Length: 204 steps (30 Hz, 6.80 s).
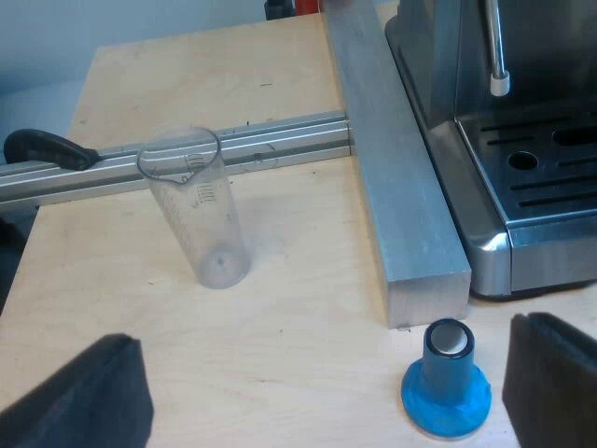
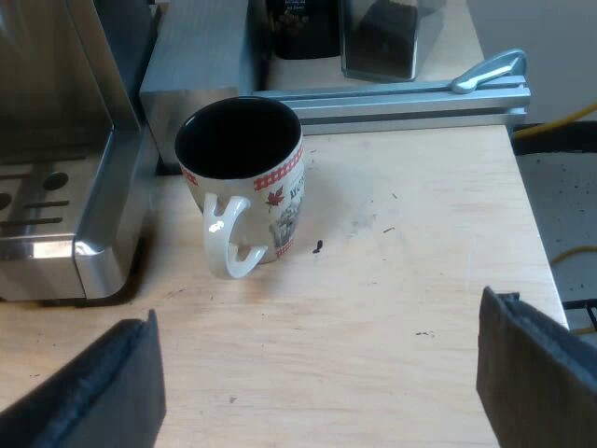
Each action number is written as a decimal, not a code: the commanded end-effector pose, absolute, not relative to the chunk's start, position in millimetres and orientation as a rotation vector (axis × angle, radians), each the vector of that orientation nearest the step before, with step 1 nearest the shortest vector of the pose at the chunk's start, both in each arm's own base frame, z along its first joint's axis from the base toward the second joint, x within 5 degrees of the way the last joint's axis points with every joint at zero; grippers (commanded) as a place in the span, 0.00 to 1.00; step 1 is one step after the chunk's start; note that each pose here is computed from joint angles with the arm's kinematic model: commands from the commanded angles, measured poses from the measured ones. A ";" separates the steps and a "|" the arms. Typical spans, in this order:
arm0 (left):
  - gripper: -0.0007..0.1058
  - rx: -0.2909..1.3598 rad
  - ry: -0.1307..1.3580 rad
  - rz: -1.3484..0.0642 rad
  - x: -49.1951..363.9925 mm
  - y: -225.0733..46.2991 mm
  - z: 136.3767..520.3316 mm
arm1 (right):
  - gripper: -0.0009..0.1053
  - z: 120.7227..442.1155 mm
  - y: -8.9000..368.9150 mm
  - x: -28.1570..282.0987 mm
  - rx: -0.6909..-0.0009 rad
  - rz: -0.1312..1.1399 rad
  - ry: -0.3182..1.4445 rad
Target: Grind coffee beans and then tamp
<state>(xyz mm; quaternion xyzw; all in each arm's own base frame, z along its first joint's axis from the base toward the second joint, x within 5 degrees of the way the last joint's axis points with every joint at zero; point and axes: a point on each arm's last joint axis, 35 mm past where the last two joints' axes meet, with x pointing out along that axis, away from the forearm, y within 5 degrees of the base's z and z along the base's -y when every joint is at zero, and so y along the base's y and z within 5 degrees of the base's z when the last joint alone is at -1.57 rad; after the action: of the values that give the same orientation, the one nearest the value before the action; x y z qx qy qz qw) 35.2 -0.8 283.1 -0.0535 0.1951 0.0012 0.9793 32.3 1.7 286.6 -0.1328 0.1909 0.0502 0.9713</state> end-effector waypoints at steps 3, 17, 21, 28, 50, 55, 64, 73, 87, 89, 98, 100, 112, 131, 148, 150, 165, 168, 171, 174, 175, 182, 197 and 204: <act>0.74 -0.115 0.388 -0.007 37.5 -1.3 285.3 | 0.68 289.8 1.6 33.7 -0.272 0.102 0.378; 0.74 -0.223 0.343 -0.219 22.2 -7.9 324.3 | 0.61 318.2 5.2 35.8 -0.204 0.193 0.342; 0.74 -0.215 0.394 -0.364 37.8 -15.0 333.7 | 0.58 334.1 10.4 49.2 -0.227 0.332 0.377; 0.74 -0.175 0.454 -0.566 60.6 -31.1 335.9 | 0.58 344.4 27.5 75.9 -0.285 0.599 0.490; 0.74 -0.127 0.509 -0.877 100.7 -63.9 272.4 | 0.58 317.7 133.9 90.7 -0.461 0.797 0.355; 0.74 -0.136 0.490 -0.927 102.4 -66.3 260.7 | 0.58 288.4 159.7 74.0 -0.403 0.689 0.299; 0.74 -0.138 0.439 -0.985 104.9 -69.1 239.2 | 0.58 258.2 196.3 67.0 -0.344 0.598 0.278; 0.74 -0.104 0.430 -1.000 104.3 -69.1 237.6 | 0.53 227.8 231.6 77.8 -0.343 0.480 0.245; 0.74 -0.108 0.432 -1.021 103.7 -69.5 237.8 | 0.36 192.4 242.3 85.8 -0.407 0.331 0.272; 0.74 -0.109 0.432 -1.027 103.5 -69.6 237.8 | 0.26 189.2 243.0 88.9 -0.409 0.308 0.270; 0.74 -0.109 0.432 -1.029 103.5 -69.6 237.8 | 0.20 195.7 243.5 110.2 -0.286 0.249 0.236; 0.74 -0.109 0.432 -1.029 103.5 -69.6 237.8 | 0.20 195.5 242.3 114.1 -0.281 0.253 0.245; 0.74 -0.109 0.432 -1.029 103.5 -69.6 237.8 | 0.20 193.0 242.7 116.7 -0.289 0.308 0.273; 0.74 -0.109 0.432 -1.029 103.5 -69.6 237.8 | 0.20 192.7 245.5 126.1 -0.312 0.107 0.161; 0.74 -0.109 0.432 -1.029 103.5 -69.6 237.8 | 0.20 180.4 242.2 125.2 -0.414 0.178 0.241; 0.74 -0.109 0.432 -1.029 103.5 -69.6 237.8 | 0.20 177.6 243.3 119.2 -0.425 0.195 0.253; 0.74 -0.121 0.410 -1.117 101.0 -71.1 245.0 | 0.61 196.7 234.6 76.2 -0.431 0.323 0.283; 0.74 -0.136 0.404 -1.193 94.7 -70.4 252.0 | 0.62 219.9 224.9 73.4 -0.401 0.352 0.284; 0.74 -0.119 0.367 -1.153 91.3 -67.6 255.7 | 0.62 242.2 216.5 71.8 -0.407 0.351 0.286; 0.74 -0.080 0.344 -1.084 91.6 -65.6 255.7 | 0.61 265.1 211.6 71.9 -0.405 0.370 0.318; 0.74 -0.060 0.333 -1.071 92.1 -65.3 255.5 | 0.61 272.4 212.0 74.2 -0.390 0.388 0.354; 0.74 -0.046 0.333 -1.036 93.6 -64.8 250.7 | 0.61 299.1 219.6 103.5 -0.306 0.427 0.533; 0.74 -0.046 0.329 -1.036 93.7 -64.9 251.1 | 0.61 281.7 243.2 155.0 -0.257 0.451 0.766; 0.74 -0.046 0.329 -1.036 93.7 -64.9 251.1 | 0.61 264.2 245.3 172.9 -0.255 0.412 0.785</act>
<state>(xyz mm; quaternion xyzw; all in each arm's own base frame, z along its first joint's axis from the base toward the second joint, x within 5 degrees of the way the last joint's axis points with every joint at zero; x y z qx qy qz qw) 94.0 -64.5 248.2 -0.0244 0.1684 -0.4903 0.8548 170.4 244.7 262.1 -0.1282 0.3860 0.1947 0.8926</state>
